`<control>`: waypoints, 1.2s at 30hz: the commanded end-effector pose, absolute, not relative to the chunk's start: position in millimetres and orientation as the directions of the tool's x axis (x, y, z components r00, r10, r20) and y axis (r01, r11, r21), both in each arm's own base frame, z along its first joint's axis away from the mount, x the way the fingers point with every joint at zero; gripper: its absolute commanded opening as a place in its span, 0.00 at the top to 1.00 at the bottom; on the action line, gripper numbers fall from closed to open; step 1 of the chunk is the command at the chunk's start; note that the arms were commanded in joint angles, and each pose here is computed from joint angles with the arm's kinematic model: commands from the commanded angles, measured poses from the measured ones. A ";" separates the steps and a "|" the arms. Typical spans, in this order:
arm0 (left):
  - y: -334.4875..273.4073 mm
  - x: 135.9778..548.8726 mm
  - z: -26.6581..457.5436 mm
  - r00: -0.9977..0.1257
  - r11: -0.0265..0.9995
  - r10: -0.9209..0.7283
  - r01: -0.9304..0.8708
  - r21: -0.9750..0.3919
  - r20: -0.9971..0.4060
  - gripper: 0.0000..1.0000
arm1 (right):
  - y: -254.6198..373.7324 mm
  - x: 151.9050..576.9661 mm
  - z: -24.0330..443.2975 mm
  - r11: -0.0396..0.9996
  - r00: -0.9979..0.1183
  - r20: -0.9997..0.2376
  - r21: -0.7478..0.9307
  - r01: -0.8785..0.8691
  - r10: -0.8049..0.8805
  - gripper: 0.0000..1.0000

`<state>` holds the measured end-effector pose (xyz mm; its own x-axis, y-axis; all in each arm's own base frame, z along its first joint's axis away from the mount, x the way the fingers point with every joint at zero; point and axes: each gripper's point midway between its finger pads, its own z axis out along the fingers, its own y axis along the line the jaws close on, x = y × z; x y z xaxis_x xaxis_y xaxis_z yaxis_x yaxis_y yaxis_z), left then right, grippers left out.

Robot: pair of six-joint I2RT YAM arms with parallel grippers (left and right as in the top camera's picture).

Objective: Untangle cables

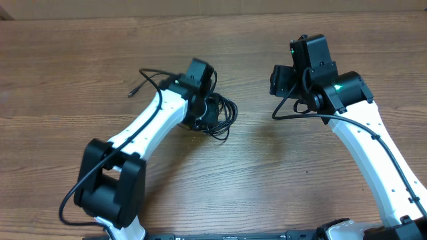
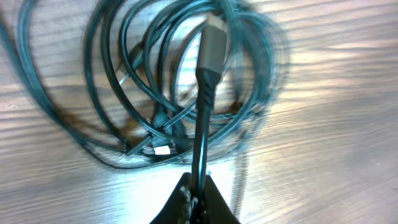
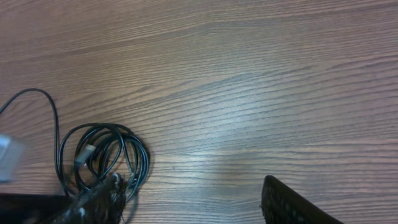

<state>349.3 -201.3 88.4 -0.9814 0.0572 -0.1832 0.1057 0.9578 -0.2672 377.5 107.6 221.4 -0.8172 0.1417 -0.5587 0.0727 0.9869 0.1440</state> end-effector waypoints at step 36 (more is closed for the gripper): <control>-95.0 364.3 177.5 -0.896 0.960 -0.274 -0.274 -0.051 -0.351 0.11 | 186.3 376.7 128.2 0.946 -0.951 -0.307 0.319 -0.061 0.042 0.28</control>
